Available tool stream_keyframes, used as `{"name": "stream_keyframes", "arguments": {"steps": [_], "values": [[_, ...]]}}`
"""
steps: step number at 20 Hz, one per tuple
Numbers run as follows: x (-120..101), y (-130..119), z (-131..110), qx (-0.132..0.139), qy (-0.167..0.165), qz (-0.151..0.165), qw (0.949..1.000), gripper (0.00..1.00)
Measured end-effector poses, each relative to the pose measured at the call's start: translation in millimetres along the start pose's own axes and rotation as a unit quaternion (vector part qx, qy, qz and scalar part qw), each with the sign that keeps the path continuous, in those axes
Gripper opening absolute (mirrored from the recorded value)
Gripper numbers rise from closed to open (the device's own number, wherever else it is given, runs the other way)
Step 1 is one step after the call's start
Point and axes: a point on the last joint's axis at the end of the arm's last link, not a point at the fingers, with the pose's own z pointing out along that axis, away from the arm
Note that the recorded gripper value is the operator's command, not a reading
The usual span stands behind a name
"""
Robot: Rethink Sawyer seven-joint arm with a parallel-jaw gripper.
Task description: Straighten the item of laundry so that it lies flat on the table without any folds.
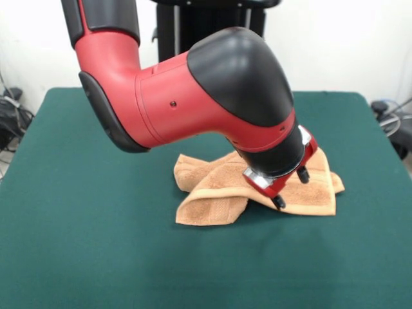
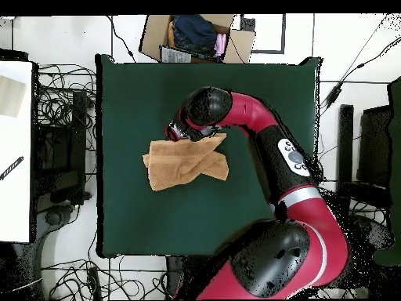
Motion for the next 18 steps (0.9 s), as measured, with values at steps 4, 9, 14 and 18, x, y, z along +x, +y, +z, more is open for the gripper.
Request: {"name": "stream_keyframes", "arguments": {"steps": [4,9,14,18], "values": [[2.5,-3.2,-2.2,0.0,-0.002,0.003,1.0,1.0],[5.2,-9.5,-6.9,0.003,-0.005,0.007,1.0,1.0],[3.9,-18.0,-14.5,0.012,-0.012,0.011,0.9998,1.0],[1.8,-23.2,-19.7,0.018,-0.016,0.013,0.9996,1.0]]}}
